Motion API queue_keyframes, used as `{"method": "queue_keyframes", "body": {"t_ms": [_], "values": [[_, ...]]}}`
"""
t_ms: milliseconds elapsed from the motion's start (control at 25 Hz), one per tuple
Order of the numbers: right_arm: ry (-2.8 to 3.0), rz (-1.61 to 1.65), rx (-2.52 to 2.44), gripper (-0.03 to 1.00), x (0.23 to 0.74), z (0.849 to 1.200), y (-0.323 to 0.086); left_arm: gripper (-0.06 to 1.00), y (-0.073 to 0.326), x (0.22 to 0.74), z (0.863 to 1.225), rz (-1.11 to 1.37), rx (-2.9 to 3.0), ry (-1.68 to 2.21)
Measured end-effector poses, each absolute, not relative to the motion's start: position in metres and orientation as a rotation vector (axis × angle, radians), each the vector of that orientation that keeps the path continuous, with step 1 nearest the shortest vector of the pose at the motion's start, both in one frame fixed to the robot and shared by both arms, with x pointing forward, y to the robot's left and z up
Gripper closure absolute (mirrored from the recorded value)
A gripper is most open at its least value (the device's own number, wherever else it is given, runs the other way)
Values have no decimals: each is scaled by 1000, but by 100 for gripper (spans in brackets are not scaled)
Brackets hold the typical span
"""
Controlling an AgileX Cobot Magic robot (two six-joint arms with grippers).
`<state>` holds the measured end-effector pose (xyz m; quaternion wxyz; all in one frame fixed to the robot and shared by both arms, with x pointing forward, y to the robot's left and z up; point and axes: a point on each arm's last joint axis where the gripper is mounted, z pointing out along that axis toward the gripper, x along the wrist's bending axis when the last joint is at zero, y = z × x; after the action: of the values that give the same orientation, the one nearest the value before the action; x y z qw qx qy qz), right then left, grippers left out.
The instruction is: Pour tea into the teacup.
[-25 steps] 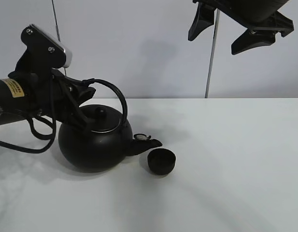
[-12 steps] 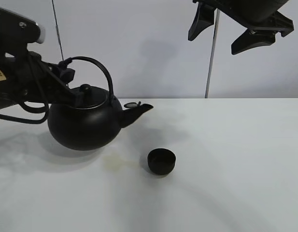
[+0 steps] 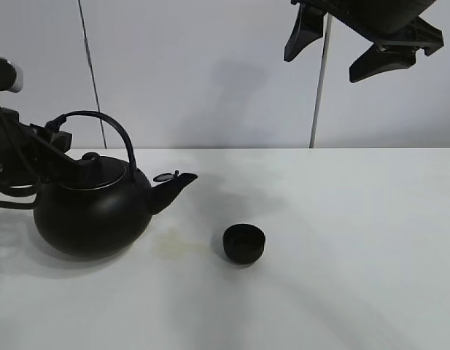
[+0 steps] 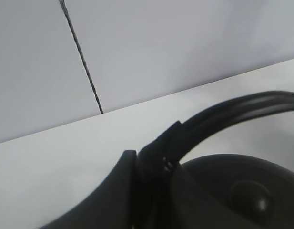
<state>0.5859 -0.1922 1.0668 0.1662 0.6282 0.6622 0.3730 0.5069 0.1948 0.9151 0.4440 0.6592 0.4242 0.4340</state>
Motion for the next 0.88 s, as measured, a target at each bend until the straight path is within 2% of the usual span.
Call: {"method": "queue_keyframes", "body": {"t_ms": [520,880], "values": [[1887,1060,1790,36,586,1067,-192,84,206,508,913,1054,1597,1110],[1886,1061,1789,36,586,1067,-192,84,203,505,899,1011,1646,1084]]}}
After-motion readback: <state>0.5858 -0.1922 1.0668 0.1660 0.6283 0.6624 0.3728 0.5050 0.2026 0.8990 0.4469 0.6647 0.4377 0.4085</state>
